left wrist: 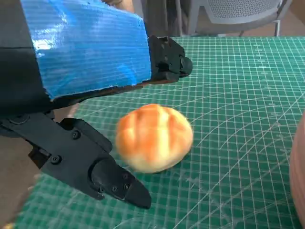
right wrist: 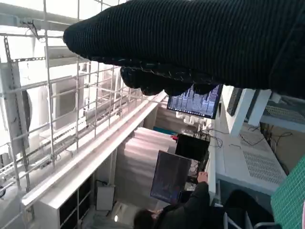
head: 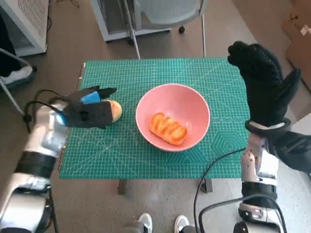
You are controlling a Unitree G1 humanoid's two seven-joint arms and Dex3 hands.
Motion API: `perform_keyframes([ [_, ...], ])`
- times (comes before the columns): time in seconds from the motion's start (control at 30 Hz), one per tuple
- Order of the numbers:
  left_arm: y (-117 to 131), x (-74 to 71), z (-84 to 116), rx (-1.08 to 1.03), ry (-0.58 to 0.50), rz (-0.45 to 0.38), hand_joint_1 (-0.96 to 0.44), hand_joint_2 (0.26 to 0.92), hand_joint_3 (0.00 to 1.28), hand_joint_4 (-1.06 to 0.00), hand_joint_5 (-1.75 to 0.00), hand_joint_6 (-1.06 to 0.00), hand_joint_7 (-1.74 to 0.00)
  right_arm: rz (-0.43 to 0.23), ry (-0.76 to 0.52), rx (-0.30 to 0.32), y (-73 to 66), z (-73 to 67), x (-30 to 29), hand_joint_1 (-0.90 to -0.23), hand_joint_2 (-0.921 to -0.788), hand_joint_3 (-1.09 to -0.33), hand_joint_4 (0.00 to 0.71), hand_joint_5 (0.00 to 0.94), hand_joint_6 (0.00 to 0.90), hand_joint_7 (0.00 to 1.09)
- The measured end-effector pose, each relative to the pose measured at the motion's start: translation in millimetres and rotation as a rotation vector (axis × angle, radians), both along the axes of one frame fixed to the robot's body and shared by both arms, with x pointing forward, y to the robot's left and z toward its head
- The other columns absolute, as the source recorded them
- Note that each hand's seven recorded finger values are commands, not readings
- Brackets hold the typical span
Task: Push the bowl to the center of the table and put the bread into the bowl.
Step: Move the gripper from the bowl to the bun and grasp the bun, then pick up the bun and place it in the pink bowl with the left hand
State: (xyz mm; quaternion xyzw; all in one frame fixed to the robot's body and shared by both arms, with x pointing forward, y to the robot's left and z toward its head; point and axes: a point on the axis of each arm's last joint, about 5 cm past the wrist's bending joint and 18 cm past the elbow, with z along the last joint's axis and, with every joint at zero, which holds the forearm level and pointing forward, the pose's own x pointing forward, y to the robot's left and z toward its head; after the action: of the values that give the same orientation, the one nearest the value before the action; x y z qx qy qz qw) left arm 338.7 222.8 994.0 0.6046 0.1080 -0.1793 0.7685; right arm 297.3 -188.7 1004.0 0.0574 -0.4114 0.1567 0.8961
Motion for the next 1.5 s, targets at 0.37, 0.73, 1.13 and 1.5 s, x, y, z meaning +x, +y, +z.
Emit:
perform_keyframes([
  [0.37, -20, 8.4, -25, 0.054, -0.06, 0.009, -0.11, 0.824, 0.02, -0.27, -0.02, -0.39, -0.05, -0.004, -0.018, -0.007, -1.9, 3.9, -1.7, -0.467, -0.921, -0.543, 0.373, 0.003, 0.424, 0.0],
  [0.73, -18, 7.2, -35, 0.179, -0.142, 0.011, 0.0, 0.918, 0.1, -0.62, -1.17, -0.62, -1.0, -0.023, -0.018, -0.009, -7.6, 1.2, -6.9, -0.471, -0.921, -0.538, 0.376, 0.003, 0.434, 0.01],
  [1.13, -3, 7.1, -23, 0.192, -0.129, 0.009, 0.0, 0.92, 0.13, -0.6, -1.23, -0.58, -1.24, -0.037, -0.021, -0.01, -8.9, 0.8, -9.4, -0.473, -0.921, -0.538, 0.379, 0.003, 0.434, 0.01],
  [1.5, -6, 6.2, 28, 0.093, -0.36, -0.064, 0.0, 0.921, 0.09, -0.65, -1.14, -0.61, -1.24, -0.042, -0.017, -0.004, -6.5, -0.2, -9.5, -0.474, -0.921, -0.54, 0.378, 0.001, 0.433, 0.01],
])
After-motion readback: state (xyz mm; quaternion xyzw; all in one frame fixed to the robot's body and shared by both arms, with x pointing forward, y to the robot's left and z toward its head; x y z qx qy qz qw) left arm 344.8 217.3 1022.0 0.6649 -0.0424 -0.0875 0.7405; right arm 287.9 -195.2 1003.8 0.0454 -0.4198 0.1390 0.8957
